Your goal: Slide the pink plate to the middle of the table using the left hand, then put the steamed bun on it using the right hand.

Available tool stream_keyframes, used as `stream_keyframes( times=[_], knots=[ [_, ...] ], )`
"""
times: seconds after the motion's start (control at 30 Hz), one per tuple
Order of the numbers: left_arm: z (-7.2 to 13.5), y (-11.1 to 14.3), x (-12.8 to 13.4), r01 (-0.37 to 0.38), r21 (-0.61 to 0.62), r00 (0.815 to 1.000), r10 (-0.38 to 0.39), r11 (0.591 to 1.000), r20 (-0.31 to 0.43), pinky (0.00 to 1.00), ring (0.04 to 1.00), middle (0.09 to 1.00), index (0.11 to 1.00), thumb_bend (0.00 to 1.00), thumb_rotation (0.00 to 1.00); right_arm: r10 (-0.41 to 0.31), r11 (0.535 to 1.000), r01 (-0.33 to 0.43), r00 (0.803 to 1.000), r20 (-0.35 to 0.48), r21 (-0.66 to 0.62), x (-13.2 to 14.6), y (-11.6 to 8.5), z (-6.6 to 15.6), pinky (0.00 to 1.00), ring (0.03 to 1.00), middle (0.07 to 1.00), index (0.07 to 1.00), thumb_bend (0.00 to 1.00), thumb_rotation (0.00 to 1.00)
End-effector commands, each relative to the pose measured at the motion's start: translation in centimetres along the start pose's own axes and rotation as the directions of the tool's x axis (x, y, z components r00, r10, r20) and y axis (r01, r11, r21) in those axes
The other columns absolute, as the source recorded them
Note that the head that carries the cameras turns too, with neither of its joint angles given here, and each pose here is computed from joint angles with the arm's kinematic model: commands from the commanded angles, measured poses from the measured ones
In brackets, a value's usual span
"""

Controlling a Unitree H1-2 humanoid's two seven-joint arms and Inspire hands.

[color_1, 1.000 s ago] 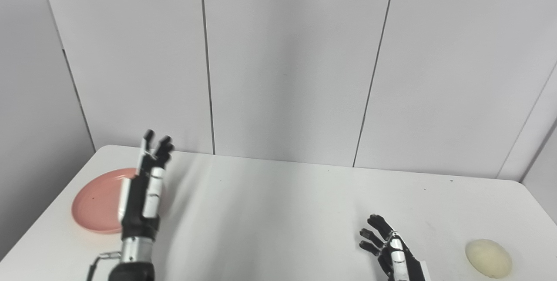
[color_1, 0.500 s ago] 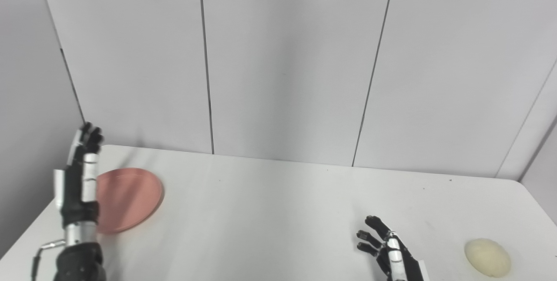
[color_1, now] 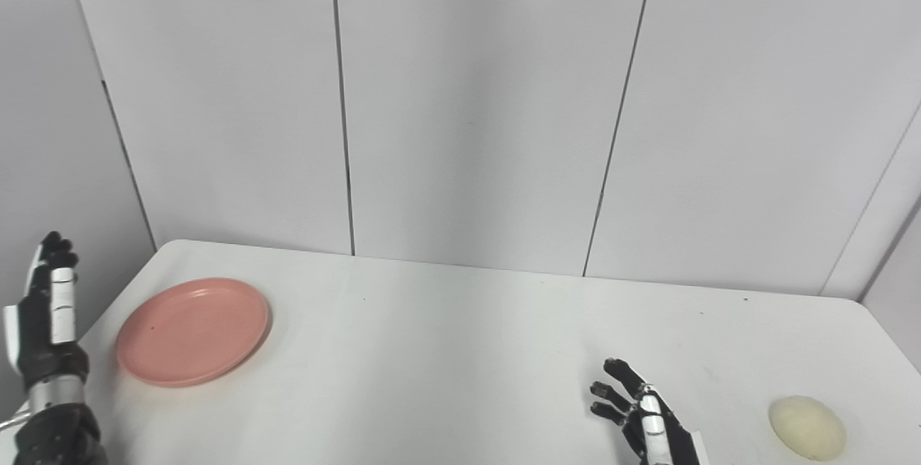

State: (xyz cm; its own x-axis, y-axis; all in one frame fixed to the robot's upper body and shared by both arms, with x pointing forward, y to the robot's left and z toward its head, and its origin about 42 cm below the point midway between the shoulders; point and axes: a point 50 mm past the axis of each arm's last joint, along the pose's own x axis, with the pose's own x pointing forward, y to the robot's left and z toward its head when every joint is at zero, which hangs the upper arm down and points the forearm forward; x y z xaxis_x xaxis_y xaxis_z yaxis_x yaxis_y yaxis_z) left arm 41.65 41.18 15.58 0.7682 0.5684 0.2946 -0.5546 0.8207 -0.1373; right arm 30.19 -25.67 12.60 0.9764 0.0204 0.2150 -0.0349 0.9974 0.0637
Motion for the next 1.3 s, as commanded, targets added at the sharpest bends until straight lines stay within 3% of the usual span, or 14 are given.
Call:
stream_keyframes(
  times=[0.0, 0.17, 0.4, 0.77, 1.1, 1.27],
  knots=[
    [2.7, 0.1, 3.0, 0.008, -0.086, 0.997, 0.0, 0.996, 0.083, 1.0, 0.971, 0.947, 0.88, 0.86, 0.89, -0.033, 0.999, 0.033, 0.995, -0.099, 0.002, -2.7, -0.6, -2.9, 0.72, 0.753, 0.838, 0.753, 0.56, 0.96],
    [1.2, 1.2, 3.4, -0.026, -0.249, 0.999, 0.02, 0.968, -0.027, 1.0, 0.981, 0.95, 0.893, 0.88, 0.87, -0.034, 0.999, 0.034, 0.994, -0.1, 0.001, -2.6, -0.6, -2.9, 0.72, 0.76, 0.847, 0.755, 0.56, 0.96],
    [-0.6, 2.0, 3.3, -0.029, -0.336, 0.991, -0.017, 0.941, -0.135, 1.0, 0.978, 0.952, 0.888, 0.83, 0.86, -0.034, 0.999, 0.034, 0.995, -0.098, 0.002, -2.8, -0.4, -2.7, 0.72, 0.755, 0.844, 0.74, 0.56, 0.95],
    [-1.1, 1.2, 3.4, -0.02, -0.398, 0.983, -0.055, 0.917, -0.176, 1.0, 0.958, 0.95, 0.888, 0.8, 0.86, -0.034, 0.999, 0.035, 0.995, -0.096, 0.004, -2.9, -0.3, -2.3, 0.72, 0.757, 0.846, 0.737, 0.56, 0.96],
    [-1.2, 0.3, 2.8, 0.001, -0.389, 0.973, -0.091, 0.921, -0.214, 1.0, 0.953, 0.946, 0.908, 0.76, 0.88, -0.038, 0.999, 0.038, 0.995, -0.089, -0.001, -3.0, 0.0, -2.1, 0.7, 0.741, 0.837, 0.731, 0.54, 0.95],
    [-1.3, -0.1, 2.3, 0.01, -0.365, 0.967, -0.102, 0.931, -0.232, 1.0, 0.962, 0.955, 0.909, 0.77, 0.9, -0.041, 0.999, 0.039, 0.995, -0.09, -0.017, -3.0, 0.1, -2.0, 0.68, 0.714, 0.819, 0.713, 0.58, 0.94]
  ],
)
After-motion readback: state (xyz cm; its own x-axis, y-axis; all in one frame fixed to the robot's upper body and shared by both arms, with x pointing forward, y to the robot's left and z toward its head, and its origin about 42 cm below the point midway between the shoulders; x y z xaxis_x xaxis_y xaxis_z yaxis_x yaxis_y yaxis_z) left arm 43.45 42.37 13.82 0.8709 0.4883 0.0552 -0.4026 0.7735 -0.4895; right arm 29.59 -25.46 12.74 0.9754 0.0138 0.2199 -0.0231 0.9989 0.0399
